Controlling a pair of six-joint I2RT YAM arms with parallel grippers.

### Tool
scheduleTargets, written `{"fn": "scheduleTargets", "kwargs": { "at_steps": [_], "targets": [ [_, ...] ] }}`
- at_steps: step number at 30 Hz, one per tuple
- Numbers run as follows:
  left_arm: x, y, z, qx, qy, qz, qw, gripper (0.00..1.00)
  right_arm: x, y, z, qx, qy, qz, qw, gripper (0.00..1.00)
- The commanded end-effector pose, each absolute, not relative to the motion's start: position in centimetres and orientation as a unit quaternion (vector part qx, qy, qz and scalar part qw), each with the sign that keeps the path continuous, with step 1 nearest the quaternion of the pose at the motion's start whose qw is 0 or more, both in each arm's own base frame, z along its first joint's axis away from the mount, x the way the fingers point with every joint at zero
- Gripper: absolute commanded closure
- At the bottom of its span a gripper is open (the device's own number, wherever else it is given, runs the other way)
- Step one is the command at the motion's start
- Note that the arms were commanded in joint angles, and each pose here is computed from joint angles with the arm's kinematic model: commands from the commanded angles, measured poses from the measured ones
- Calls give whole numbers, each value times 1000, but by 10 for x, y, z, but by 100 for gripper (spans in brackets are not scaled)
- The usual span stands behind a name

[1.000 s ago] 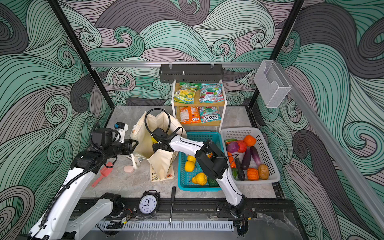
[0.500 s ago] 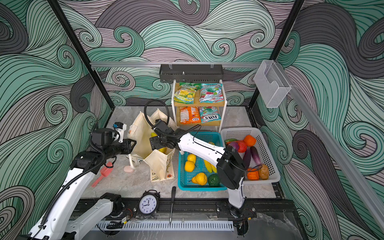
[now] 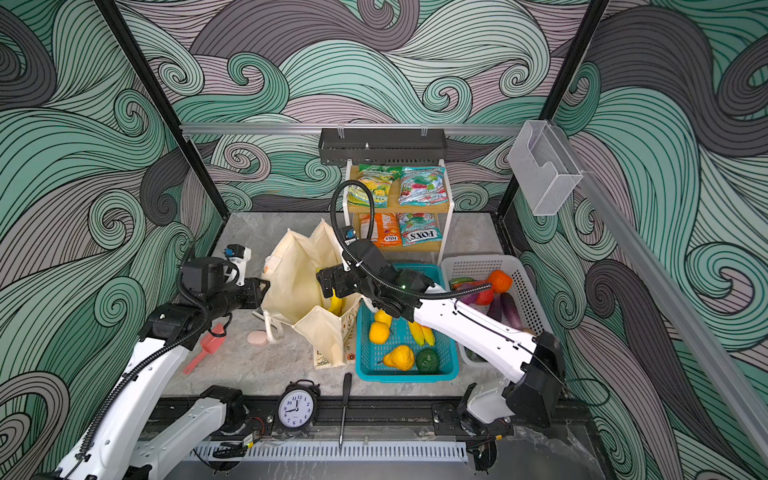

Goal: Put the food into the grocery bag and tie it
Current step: 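Raise the right gripper out of the tote and move it to the teal basket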

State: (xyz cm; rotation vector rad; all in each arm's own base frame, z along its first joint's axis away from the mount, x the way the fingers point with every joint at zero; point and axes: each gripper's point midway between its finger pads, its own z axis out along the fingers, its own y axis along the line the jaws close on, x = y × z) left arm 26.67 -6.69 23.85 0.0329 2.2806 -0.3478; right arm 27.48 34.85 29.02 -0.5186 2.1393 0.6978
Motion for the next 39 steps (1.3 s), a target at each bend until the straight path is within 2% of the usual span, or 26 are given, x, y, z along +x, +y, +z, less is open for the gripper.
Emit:
{"fn": "scheduleTargets", "kwargs": {
  "at_steps": [1,4,7,12,19,22,23,29,32,36,39],
  "targets": [
    [262,-58,242,0,904,-119,411,78,274,355,282,-213,849,295,384,8],
    [260,-52,246,-11,900,-108,423,91,271,355,300,-210,828,324,407,8],
    [261,-50,247,-16,898,-104,426,96,266,349,317,-215,816,330,422,8],
    [261,-45,246,-26,900,-92,426,100,262,333,329,-209,813,331,432,7],
    [259,-37,249,-41,896,-79,435,100,257,303,346,-187,804,344,447,7],
    [260,-38,248,-41,897,-79,433,100,261,281,336,-169,812,331,451,18],
    [260,-37,248,-42,898,-77,432,100,264,270,333,-157,815,327,452,19],
    [258,-35,252,-46,894,-75,440,100,276,197,286,-66,847,263,456,15],
    [259,-35,251,-46,895,-75,437,100,281,189,265,-50,854,254,452,16],
    [259,-37,247,-44,899,-78,429,100,295,194,228,-34,866,242,436,29],
    [259,-39,247,-41,899,-83,428,100,307,196,201,-21,875,225,429,32]
  ]
}}
